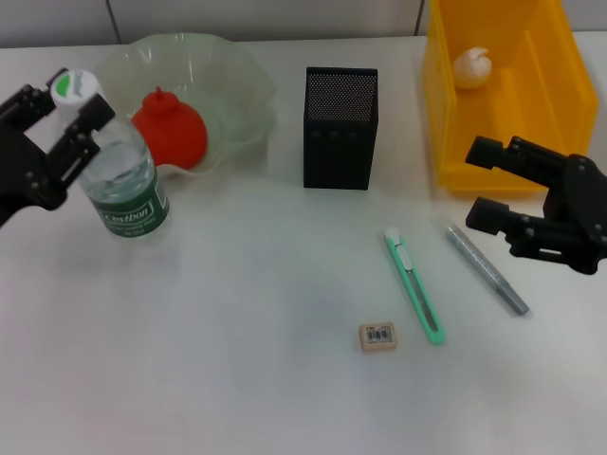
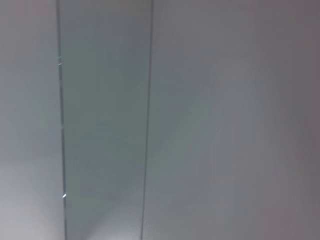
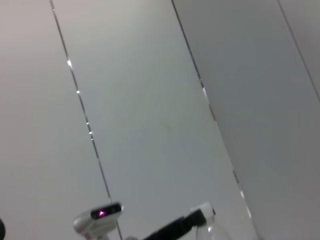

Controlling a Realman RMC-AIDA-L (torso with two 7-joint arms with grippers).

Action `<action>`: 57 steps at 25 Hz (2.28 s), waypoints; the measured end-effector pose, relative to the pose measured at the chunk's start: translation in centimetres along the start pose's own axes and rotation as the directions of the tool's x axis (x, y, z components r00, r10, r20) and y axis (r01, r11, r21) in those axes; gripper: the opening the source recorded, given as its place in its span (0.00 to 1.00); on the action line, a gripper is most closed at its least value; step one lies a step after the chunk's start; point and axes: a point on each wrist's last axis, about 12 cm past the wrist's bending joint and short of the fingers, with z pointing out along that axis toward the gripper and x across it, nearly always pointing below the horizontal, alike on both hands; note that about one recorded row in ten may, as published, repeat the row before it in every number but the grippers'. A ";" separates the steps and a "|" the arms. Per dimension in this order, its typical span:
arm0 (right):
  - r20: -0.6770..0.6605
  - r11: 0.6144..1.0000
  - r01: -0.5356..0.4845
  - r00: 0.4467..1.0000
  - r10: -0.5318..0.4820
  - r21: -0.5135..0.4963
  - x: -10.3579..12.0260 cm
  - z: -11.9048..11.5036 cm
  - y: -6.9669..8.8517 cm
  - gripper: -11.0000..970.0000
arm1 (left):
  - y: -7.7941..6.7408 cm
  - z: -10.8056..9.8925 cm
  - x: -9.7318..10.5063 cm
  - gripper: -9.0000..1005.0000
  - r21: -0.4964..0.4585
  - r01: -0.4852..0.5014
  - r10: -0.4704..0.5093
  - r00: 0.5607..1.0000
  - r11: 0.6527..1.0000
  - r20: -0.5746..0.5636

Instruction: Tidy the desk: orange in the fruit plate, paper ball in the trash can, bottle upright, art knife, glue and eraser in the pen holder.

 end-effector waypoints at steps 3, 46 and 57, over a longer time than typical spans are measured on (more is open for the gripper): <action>0.009 1.000 0.002 1.000 -0.002 0.011 -0.1 -0.1 -0.1 0.88 | -0.4 0.2 1.1 0.45 -0.038 -0.017 0.017 1.000 0.999 -0.016; -0.384 0.992 -0.091 0.916 0.116 0.082 -10.5 0.1 -1.6 0.88 | -0.3 -1.6 -2.2 0.80 0.439 0.182 -0.033 0.945 0.880 -0.325; -0.834 0.890 0.093 0.404 0.376 0.446 -14.8 10.6 -1.5 0.88 | 0.1 -0.3 -0.7 0.80 0.401 0.238 -0.031 0.889 0.885 -0.457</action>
